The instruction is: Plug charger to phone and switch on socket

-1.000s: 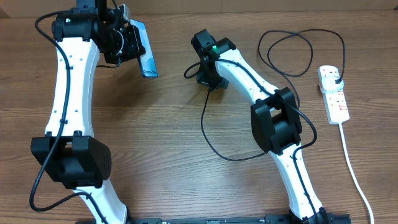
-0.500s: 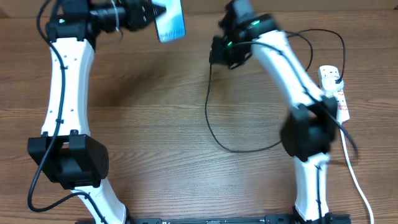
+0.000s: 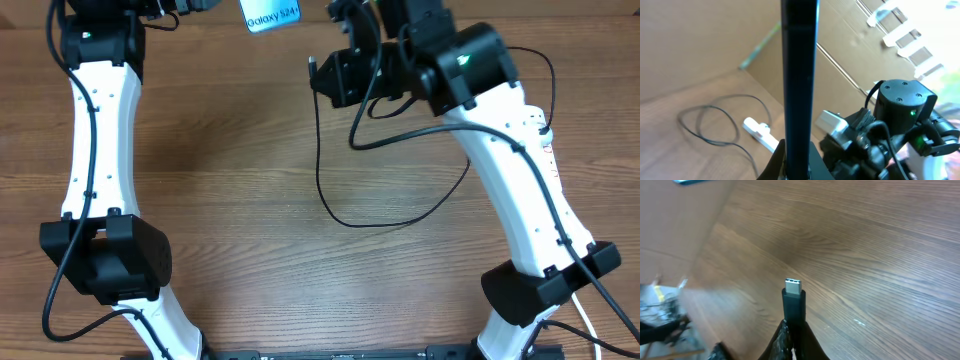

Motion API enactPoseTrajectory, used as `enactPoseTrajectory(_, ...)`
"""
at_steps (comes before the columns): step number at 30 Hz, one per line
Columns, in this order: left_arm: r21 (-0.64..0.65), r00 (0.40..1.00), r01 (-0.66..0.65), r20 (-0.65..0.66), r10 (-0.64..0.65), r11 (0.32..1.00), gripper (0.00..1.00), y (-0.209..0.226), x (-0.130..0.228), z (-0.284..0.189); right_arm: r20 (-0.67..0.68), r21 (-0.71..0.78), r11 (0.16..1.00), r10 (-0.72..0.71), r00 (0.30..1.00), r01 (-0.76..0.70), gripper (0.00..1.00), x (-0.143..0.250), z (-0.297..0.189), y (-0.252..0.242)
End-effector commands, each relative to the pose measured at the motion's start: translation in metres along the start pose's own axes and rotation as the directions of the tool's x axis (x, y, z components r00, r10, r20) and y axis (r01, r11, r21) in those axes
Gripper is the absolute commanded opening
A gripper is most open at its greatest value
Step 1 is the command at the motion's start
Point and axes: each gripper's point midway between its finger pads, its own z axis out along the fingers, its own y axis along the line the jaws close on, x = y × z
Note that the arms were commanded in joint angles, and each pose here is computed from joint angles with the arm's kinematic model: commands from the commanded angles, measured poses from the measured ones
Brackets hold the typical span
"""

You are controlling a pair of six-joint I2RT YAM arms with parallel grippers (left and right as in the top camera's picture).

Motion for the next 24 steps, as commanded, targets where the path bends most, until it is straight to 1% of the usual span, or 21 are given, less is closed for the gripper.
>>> enactPoseTrajectory(1, 0.102, 0.995, 0.007, -0.102, 0.003, 0.995, 0.04, -0.03, 0.015, 0.015, 0.06, 0.137, 0.991, -0.022, 0.998, 0.013, 0.04, -0.005, -0.012, -0.001)
enactPoseTrajectory(7, 0.128, 0.992, -0.002, -0.124, 0.018, 0.992, 0.04, -0.037, 0.021, 0.029, 0.144, 0.284, 0.959, -0.049, 0.988, 0.006, 0.04, -0.008, -0.03, 0.007)
enactPoseTrajectory(11, 0.127, 0.992, -0.009, -0.12, 0.025, 0.992, 0.04, -0.036, 0.021, 0.029, 0.176, 0.277, 0.961, -0.073, 0.982, 0.022, 0.04, -0.008, -0.046, 0.02)
enactPoseTrajectory(14, 0.127, 0.992, -0.012, -0.12, 0.027, 0.992, 0.04, -0.036, 0.021, 0.029, 0.175, 0.277, 0.961, -0.073, 0.982, 0.022, 0.04, -0.005, -0.054, 0.021)
enactPoseTrajectory(19, 0.109, 0.995, -0.01, -0.102, 0.021, 0.994, 0.04, -0.032, 0.018, 0.03, 0.159, 0.274, 0.961, -0.074, 0.984, 0.028, 0.04, 0.0, -0.053, 0.024)
enactPoseTrajectory(22, 0.096, 0.995, 0.018, -0.096, -0.008, 0.995, 0.04, -0.028, 0.018, 0.032, 0.153, 0.266, 0.963, -0.084, 0.985, 0.041, 0.04, 0.002, -0.051, 0.03)
enactPoseTrajectory(24, 0.102, 0.995, 0.01, -0.101, 0.001, 0.995, 0.04, -0.029, 0.02, 0.032, 0.147, 0.267, 0.963, -0.084, 0.986, 0.042, 0.04, 0.004, -0.05, 0.03)
